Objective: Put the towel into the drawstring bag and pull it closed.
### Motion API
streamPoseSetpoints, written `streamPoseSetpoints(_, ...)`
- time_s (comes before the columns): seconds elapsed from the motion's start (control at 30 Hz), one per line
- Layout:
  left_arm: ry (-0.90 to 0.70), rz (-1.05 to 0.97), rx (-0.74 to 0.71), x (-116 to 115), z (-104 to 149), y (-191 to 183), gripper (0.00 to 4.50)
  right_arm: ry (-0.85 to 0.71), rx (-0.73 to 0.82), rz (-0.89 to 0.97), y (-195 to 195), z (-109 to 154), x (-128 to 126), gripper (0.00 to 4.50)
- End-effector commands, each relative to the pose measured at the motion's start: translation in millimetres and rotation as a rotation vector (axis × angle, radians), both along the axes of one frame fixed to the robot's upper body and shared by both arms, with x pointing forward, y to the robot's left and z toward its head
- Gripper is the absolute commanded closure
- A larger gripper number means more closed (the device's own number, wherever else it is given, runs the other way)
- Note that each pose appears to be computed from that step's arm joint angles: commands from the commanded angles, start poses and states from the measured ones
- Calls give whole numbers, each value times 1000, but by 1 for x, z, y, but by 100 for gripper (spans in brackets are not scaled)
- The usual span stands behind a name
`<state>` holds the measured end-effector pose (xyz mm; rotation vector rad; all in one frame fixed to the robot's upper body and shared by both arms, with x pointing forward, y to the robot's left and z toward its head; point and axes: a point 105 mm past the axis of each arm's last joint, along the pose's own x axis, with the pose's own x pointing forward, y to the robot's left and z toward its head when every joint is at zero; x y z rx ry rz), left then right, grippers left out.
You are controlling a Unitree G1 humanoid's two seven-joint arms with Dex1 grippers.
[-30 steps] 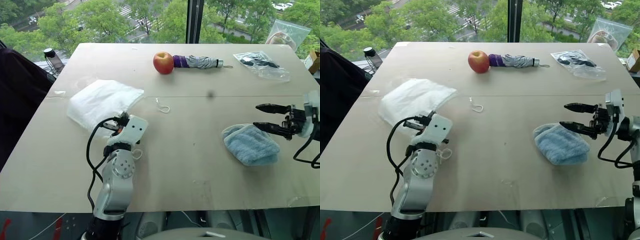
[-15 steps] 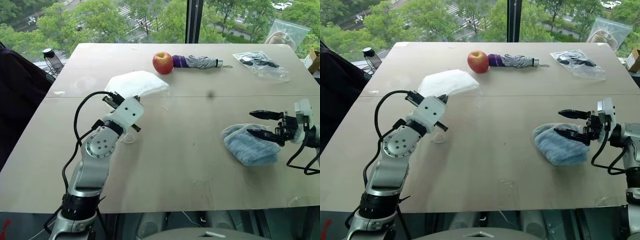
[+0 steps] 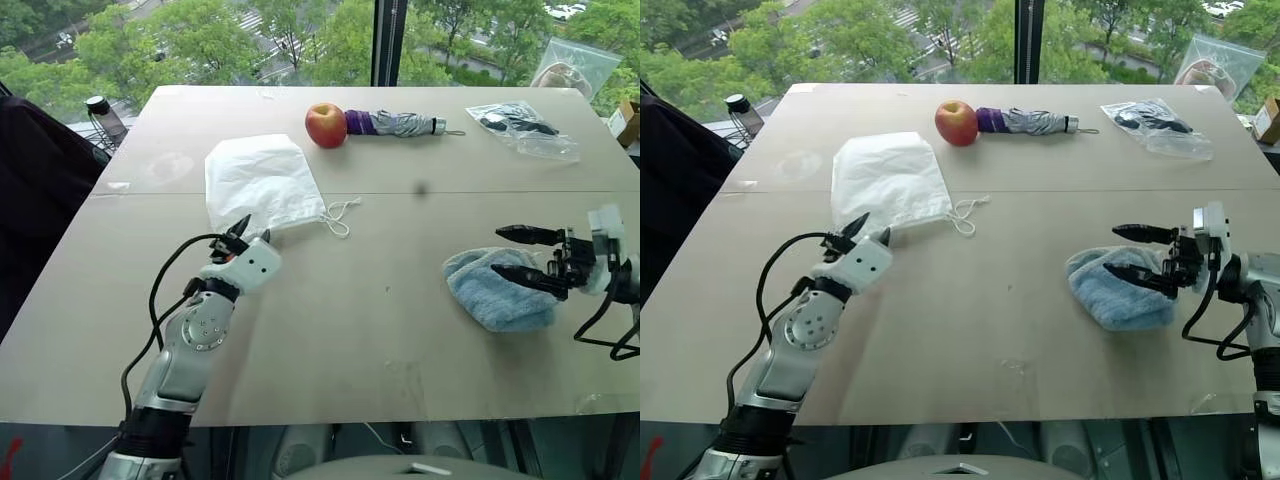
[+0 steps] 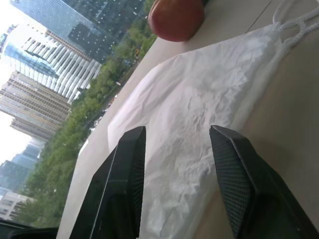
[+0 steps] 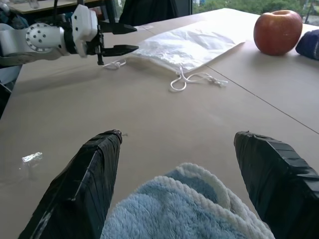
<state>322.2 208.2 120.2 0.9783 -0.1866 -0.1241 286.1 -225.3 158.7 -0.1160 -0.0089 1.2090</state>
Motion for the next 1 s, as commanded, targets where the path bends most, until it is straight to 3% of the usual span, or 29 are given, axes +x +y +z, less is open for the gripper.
streamPoseSetpoints(0.03,-34,18,28,3,4,15,245,-56,2,14,1,17,-3,65)
streamPoseSetpoints(0.47,-40,13,28,20,5,30,245,-58,-3,-1,-1,16,-3,65)
streamPoseSetpoints(0.97,103,-72,-86,6,-14,28,245,-66,-2,-10,0,16,-1,65)
streamPoseSetpoints(1.0,101,-69,-92,5,-14,29,219,-65,-2,-10,0,16,-1,65)
